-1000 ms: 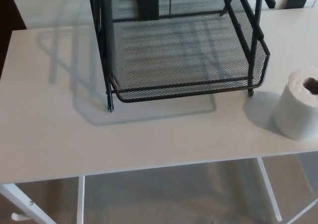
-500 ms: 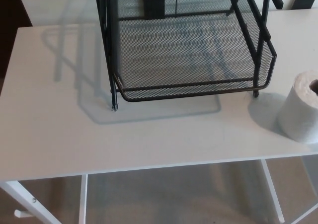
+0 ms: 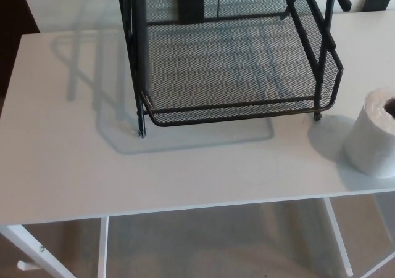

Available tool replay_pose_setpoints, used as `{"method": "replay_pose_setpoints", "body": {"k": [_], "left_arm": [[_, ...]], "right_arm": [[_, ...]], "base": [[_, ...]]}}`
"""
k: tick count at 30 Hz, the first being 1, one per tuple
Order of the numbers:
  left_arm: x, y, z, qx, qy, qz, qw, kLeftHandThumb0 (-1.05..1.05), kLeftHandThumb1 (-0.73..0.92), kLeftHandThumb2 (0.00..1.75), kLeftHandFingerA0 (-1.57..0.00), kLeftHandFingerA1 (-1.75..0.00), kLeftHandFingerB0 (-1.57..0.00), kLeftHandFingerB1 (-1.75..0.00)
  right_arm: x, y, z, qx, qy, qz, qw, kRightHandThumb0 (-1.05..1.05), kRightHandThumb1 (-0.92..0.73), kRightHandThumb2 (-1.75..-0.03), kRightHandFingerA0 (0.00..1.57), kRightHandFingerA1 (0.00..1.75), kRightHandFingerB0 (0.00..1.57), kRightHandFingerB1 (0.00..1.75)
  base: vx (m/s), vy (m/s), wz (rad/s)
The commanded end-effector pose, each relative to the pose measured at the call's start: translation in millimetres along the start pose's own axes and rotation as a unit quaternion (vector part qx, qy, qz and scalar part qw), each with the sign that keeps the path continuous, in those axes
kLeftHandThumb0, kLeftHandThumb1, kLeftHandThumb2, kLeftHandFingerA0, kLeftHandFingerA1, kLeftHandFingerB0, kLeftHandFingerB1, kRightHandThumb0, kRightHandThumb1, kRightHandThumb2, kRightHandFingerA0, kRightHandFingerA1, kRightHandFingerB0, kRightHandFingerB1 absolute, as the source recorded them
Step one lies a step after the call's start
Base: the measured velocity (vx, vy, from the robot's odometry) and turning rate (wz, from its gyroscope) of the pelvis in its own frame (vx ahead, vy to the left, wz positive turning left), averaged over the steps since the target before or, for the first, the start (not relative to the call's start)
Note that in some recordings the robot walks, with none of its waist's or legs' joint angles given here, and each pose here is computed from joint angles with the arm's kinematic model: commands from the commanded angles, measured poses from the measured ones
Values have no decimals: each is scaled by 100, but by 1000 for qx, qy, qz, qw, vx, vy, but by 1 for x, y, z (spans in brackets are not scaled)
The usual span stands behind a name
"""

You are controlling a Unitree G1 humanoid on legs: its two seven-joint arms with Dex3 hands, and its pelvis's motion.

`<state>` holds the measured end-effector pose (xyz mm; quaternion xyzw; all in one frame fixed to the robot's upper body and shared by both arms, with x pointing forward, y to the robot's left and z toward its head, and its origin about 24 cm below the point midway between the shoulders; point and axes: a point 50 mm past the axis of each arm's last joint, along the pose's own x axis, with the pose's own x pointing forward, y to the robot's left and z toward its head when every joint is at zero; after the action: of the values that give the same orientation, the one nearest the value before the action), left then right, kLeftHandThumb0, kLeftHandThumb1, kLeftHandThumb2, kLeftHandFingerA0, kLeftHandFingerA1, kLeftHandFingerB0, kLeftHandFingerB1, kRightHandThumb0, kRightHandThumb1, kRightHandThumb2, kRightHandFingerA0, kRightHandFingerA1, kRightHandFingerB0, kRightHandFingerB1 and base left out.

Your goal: The robot walks towards a desk on which a file tray is kept in the middle and a toilet paper roll is kept on its right. The robot uses its right hand to hook on finger in the gap of the roll and grabs it, lifts it and places it on the tray.

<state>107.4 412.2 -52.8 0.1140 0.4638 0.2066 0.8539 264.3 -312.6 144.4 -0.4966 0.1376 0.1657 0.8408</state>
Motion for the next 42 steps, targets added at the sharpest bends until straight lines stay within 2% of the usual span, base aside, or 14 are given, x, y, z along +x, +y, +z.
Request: {"method": "replay_pose_setpoints", "body": {"k": [1,3,5,8,15,16,21,23,25,28,31,33,36,42], "left_arm": [[-1,9,6,2,-16,4,1000,-74,37,113,-40,-84,-17,-71],[-2,9,5,4,-15,5,1000,-105,71,76,-52,-104,-42,-97],[-1,9,4,1,-11,8,1000,-75,41,116,-34,-82,-15,-71],[0,9,4,5,-7,11,1000,-104,55,113,-60,-98,-48,-90],[0,9,3,6,-1,15,1000,-102,70,78,-53,-104,-44,-97],[0,9,4,10,-3,12,1000,-75,43,117,-39,-84,-14,-70],[-1,10,2,13,-5,3,1000,-104,55,114,-60,-98,-47,-90],[-1,10,2,17,-4,4,1000,-73,43,117,-35,-82,-15,-70],[-1,10,3,21,-7,2,1000,-104,55,114,-60,-99,-49,-91],[-1,9,2,18,-6,1,1000,-101,70,82,-47,-103,-40,-95],[0,9,1,20,-5,2,1000,-72,43,117,-33,-81,-16,-72],[0,9,1,24,-5,1,1000,-101,70,82,-48,-103,-40,-97],[-1,9,0,27,-7,0,1000,-73,45,119,-32,-80,-15,-71],[0,9,-2,45,1,4,999,-96,73,84,-49,-100,-41,-93]], "right_arm": [[0,7,-4,-56,37,38,997,-50,-36,-80,0,42,0,33],[2,8,-4,-64,39,38,996,-52,-52,-60,5,35,9,22],[2,7,-3,-74,45,44,995,-48,-35,-79,0,42,0,34],[3,7,-2,-89,57,52,993,-55,-48,-68,3,35,6,23],[7,5,5,-124,61,53,989,-46,-52,-60,3,29,2,20],[9,5,7,-132,58,50,988,-49,-51,-61,3,30,2,18],[14,1,14,-127,43,35,990,-52,-45,-71,4,37,3,16],[15,1,14,-119,32,33,992,-51,-46,-73,3,39,3,18],[16,0,17,-128,24,29,991,-49,-55,-57,12,39,0,27],[16,1,21,-129,7,29,991,-48,-55,-56,15,41,1,27],[16,2,23,-141,8,36,989,-50,-57,-57,13,38,2,26],[17,4,24,-144,11,42,989,-50,-57,-57,13,37,3,26],[19,10,24,-175,13,53,983,-53,-58,-57,29,44,3,26],[24,17,22,-210,35,69,975,-55,-57,-59,38,50,9,23]], "base": [[0,0,0],[0,0,0],[0,0,0],[0,0,0],[0,0,0],[0,0,0],[0,0,0],[0,0,0],[0,0,0],[0,0,0],[0,0,0],[0,0,0],[0,0,0],[0,0,0]]}}
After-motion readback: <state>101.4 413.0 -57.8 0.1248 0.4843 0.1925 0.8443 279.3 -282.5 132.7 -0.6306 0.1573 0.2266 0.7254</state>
